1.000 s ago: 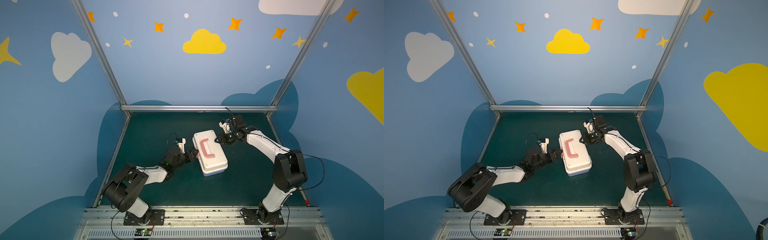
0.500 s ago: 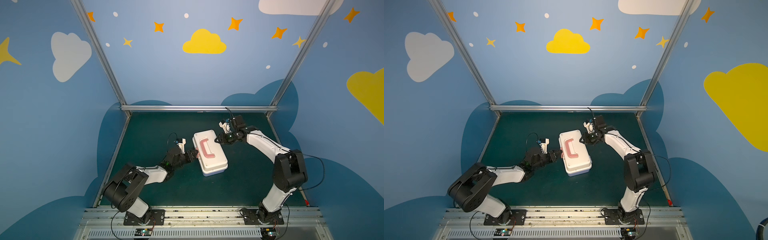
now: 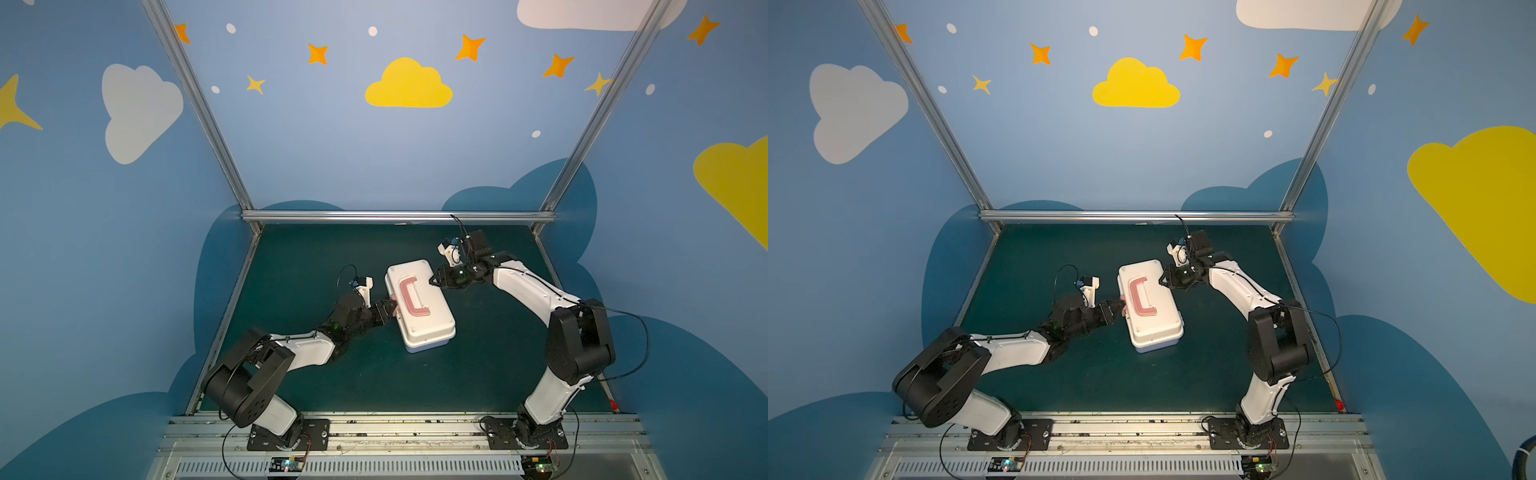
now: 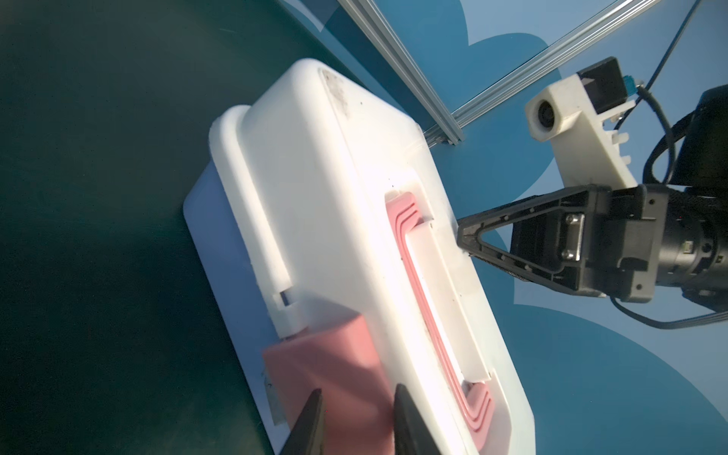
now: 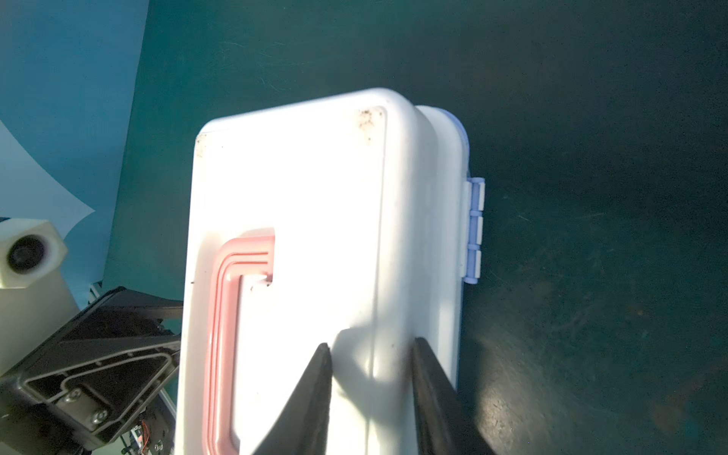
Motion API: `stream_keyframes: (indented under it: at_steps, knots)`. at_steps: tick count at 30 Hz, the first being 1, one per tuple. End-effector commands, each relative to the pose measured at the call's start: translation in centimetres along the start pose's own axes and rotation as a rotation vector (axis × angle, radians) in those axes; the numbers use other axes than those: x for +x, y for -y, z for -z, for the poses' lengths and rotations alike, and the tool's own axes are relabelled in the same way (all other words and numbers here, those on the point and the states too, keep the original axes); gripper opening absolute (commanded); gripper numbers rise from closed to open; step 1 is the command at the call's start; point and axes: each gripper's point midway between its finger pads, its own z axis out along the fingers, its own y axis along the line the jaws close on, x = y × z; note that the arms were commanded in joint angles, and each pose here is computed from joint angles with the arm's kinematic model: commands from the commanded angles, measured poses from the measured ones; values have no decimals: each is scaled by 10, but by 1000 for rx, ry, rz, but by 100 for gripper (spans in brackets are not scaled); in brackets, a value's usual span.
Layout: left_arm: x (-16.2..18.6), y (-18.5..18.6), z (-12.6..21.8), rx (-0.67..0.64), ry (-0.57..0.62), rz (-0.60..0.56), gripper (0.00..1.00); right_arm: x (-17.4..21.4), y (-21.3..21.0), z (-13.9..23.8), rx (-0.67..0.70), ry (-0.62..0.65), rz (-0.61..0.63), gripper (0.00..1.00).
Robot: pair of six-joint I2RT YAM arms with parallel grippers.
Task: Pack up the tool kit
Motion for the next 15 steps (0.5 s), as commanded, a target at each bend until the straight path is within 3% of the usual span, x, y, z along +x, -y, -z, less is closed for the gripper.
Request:
stream_keyframes:
  at_steps: [1,15]
  knots:
    - [16,-13,-2,-76,-80,10,30,63,-23,-30,-101,-234,-46,33]
    - [22,-20,1,-158,-149,42,30,64,-24,-32,-101,-244,-45,32]
